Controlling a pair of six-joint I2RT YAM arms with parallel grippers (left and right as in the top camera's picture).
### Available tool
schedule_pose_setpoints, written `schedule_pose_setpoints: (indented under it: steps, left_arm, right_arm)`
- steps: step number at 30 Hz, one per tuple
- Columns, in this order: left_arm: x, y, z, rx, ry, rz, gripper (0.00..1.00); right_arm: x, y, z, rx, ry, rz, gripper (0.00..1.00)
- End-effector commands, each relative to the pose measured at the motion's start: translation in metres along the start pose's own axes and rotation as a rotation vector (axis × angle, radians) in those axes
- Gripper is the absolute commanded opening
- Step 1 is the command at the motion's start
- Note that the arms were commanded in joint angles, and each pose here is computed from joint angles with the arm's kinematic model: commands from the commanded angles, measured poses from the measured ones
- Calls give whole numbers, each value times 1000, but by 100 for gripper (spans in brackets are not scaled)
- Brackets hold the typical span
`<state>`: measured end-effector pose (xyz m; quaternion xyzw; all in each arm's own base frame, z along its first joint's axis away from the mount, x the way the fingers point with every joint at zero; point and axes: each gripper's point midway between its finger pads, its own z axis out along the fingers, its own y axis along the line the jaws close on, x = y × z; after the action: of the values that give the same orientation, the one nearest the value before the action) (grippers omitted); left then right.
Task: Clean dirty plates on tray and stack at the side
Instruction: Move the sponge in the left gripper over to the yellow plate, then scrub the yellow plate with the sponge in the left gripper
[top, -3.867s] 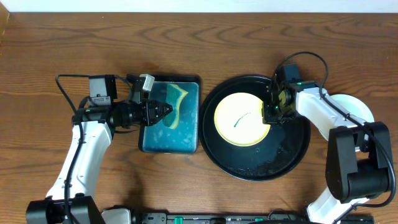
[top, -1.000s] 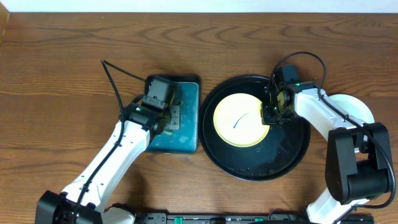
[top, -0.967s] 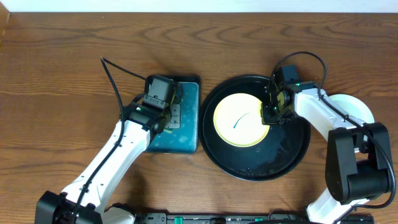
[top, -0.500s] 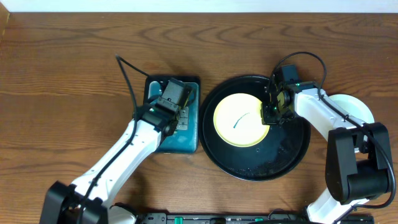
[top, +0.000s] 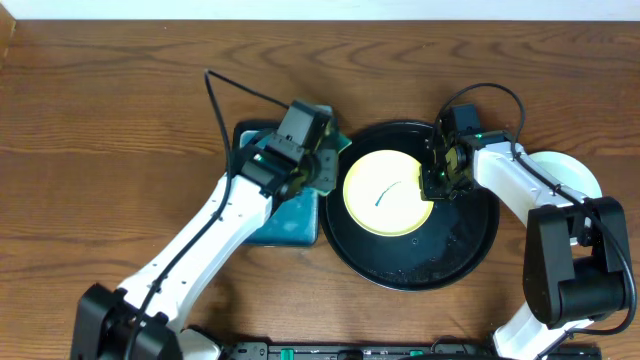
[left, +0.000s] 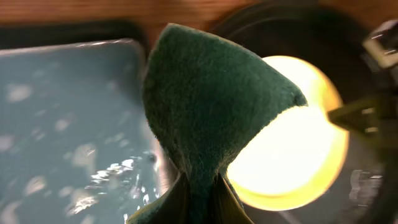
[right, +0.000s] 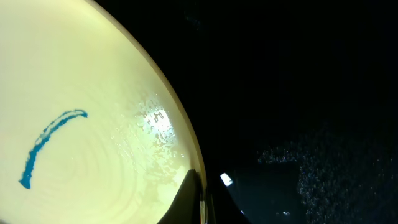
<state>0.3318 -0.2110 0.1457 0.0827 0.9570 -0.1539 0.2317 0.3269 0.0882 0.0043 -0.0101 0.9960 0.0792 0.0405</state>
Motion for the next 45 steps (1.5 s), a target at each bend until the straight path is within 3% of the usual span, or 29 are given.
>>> schedule_pose_setpoints:
  steps: [1, 14, 26, 31, 37, 45]
  left_arm:
    - [-5, -24, 13, 99, 53, -19, 8]
    - [17, -76, 81, 136, 200, 34, 8]
    - [41, -105, 140, 168, 215, 77, 7]
    - [66, -87, 164, 98, 293, 71, 8]
    - [88, -21, 159, -241, 352, 67, 8]
    - [92, -3, 144, -301, 398, 56, 7]
  right_arm:
    - [5, -4, 4, 6, 21, 9, 1]
    - [5, -4, 5, 7, 22, 9, 1]
    - [5, -4, 5, 7, 22, 9, 1]
    - [5, -4, 5, 7, 22, 9, 1]
    - [6, -4, 5, 7, 23, 9, 1]
    - [6, -5, 5, 7, 24, 9, 1]
